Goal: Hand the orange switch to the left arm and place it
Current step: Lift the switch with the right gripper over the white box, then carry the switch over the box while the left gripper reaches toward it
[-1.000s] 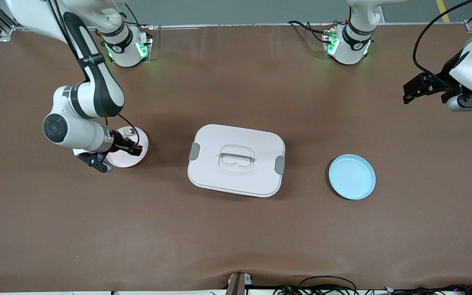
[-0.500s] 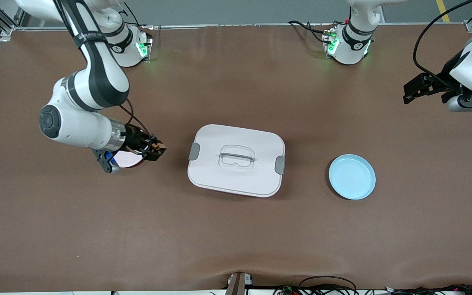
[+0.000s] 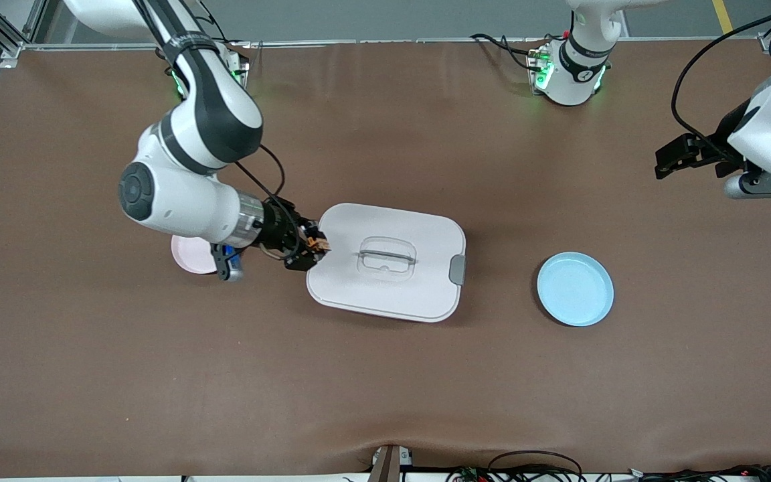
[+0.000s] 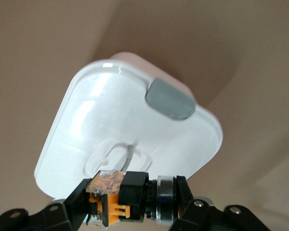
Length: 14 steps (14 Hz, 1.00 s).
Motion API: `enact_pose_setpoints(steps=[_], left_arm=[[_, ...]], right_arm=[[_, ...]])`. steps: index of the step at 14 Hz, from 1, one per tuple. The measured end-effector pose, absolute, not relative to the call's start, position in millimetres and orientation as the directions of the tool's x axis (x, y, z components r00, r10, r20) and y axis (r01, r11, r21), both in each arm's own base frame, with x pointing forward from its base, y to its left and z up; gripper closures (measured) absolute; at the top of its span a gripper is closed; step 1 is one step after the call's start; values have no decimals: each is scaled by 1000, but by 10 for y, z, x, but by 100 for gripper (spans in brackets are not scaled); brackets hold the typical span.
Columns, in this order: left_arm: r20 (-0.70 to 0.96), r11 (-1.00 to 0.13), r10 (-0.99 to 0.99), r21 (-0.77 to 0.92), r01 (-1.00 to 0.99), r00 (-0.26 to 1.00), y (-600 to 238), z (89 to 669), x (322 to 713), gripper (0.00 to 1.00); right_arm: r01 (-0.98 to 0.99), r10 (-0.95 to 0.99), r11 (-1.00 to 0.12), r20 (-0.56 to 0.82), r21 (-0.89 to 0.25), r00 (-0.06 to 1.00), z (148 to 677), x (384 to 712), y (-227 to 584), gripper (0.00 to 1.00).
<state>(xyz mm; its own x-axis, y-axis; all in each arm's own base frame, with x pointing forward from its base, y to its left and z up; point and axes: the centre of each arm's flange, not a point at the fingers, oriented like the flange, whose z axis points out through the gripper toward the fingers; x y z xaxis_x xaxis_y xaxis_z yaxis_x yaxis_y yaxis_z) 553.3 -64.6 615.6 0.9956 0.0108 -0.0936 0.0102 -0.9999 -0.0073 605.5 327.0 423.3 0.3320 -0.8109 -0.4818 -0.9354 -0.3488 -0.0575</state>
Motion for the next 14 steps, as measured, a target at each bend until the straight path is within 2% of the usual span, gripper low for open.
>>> enact_pose_setpoints(steps=[3, 7, 11, 14], left_arm=[[-109, -1000, -2, 0, -2, 994, -713, 6075, 5566, 0], [-114, -986, -54, 162, -35, 992, -1093, 5998, 5686, 0], [-65, -937, -69, 348, -42, 996, -1440, 5944, 5883, 0], [-44, -911, -56, 410, -34, 997, -1740, 5854, 5974, 0]], right_arm=[[-967, -832, -251, -499, -51, 243, 4302, 6155, 3619, 26], [-989, -804, -112, -577, -93, 145, 4412, 6165, 4011, 26], [-993, -747, -52, -656, -107, 110, 4568, 6125, 4224, 26], [-996, -730, -20, -679, -92, 77, 4676, 6140, 4315, 26]])
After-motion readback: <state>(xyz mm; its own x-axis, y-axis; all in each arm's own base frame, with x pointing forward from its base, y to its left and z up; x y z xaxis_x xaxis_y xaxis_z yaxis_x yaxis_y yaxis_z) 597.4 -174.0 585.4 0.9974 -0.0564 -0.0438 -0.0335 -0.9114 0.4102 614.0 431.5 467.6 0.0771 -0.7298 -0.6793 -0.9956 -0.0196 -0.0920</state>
